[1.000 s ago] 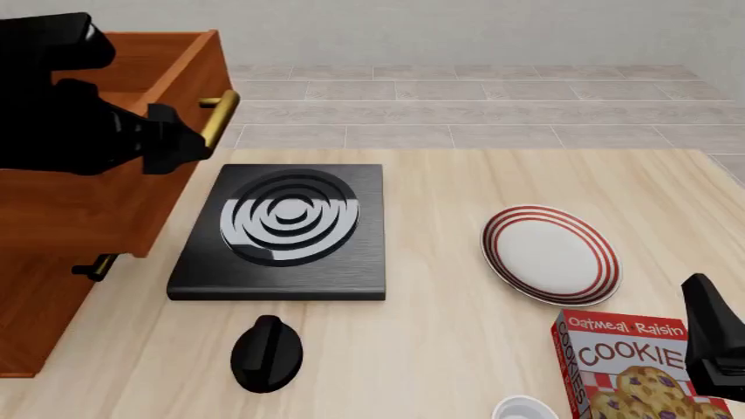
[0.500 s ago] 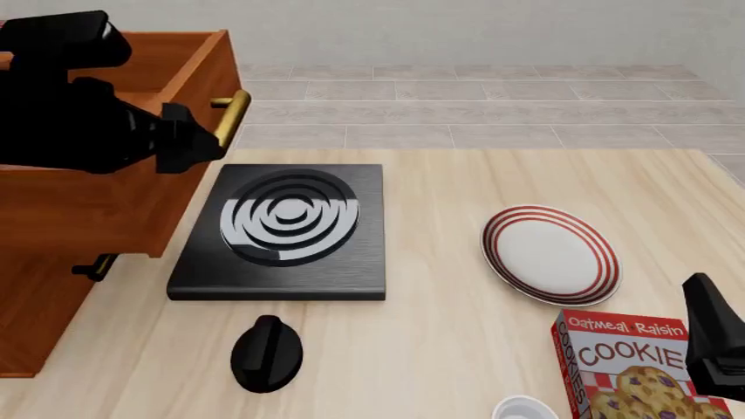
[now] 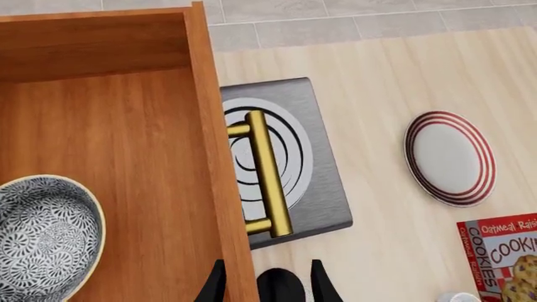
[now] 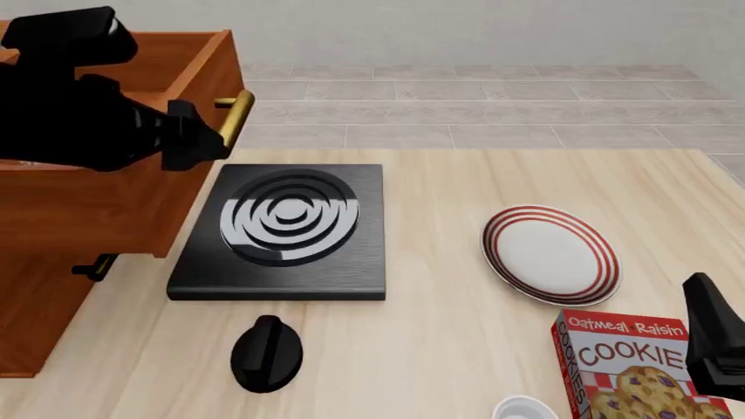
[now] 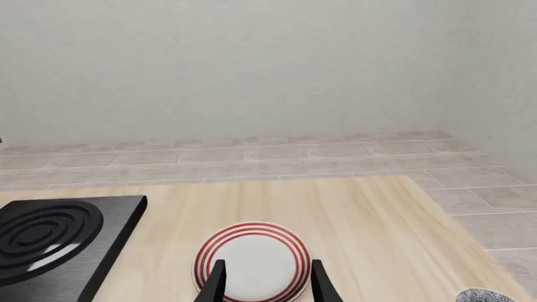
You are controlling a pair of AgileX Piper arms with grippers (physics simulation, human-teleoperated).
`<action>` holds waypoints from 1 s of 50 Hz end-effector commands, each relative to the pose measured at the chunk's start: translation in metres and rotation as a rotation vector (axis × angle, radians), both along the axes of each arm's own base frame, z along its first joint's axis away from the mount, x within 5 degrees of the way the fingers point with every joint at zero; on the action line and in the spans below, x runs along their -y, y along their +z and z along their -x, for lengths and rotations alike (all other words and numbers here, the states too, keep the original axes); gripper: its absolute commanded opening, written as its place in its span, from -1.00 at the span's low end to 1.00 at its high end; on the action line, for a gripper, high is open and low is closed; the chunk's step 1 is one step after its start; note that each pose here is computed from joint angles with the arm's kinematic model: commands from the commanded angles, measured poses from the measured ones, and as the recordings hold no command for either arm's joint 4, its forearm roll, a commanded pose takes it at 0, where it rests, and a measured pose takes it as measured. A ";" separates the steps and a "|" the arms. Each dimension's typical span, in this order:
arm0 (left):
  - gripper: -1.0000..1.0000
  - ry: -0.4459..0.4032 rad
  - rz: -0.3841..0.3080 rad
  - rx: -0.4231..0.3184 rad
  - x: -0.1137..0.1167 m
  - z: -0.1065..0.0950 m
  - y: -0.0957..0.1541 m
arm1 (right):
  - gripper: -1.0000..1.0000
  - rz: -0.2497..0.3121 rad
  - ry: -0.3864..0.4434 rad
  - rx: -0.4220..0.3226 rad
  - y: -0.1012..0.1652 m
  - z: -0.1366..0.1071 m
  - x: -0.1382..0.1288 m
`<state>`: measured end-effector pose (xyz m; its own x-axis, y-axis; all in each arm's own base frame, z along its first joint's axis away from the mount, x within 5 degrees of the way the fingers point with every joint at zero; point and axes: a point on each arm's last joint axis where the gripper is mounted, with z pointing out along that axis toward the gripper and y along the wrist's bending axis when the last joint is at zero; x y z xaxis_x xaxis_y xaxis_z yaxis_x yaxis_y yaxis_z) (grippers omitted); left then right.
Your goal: Pick the akita bowl in the top layer of the wooden cabinet and place it on the plate.
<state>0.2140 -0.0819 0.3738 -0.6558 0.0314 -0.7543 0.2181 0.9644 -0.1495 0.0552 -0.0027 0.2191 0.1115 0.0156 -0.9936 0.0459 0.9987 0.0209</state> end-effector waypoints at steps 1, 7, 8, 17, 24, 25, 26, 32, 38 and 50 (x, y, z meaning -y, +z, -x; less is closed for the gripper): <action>1.00 -0.053 0.023 0.043 0.009 0.003 0.014 | 1.00 0.001 0.002 -0.001 0.000 0.000 0.000; 1.00 -0.048 0.016 0.058 0.006 0.001 0.020 | 1.00 0.001 0.002 -0.001 0.000 0.000 0.000; 1.00 -0.045 0.014 0.061 0.005 0.001 0.020 | 1.00 0.001 0.002 -0.001 0.000 0.000 0.000; 1.00 -0.036 0.004 0.076 0.000 0.000 0.026 | 1.00 0.001 0.004 -0.002 0.000 0.000 0.000; 1.00 -0.034 -0.004 0.089 -0.002 0.000 0.031 | 1.00 0.001 0.004 -0.002 0.000 0.000 0.000; 1.00 -0.032 -0.006 0.090 -0.003 0.000 0.031 | 1.00 0.001 0.004 -0.001 0.000 0.000 0.000; 1.00 -0.029 -0.007 0.090 -0.004 0.000 0.031 | 1.00 0.001 0.004 -0.001 0.000 0.000 0.000; 1.00 -0.021 -0.018 0.096 -0.008 0.000 0.034 | 1.00 0.002 0.004 -0.001 0.000 0.000 0.000; 1.00 -0.024 -0.019 0.109 -0.008 0.000 0.041 | 1.00 0.002 0.005 0.000 0.000 0.000 0.000; 1.00 -0.030 -0.036 0.138 -0.011 -0.001 0.051 | 1.00 0.004 0.004 0.000 0.000 0.000 0.000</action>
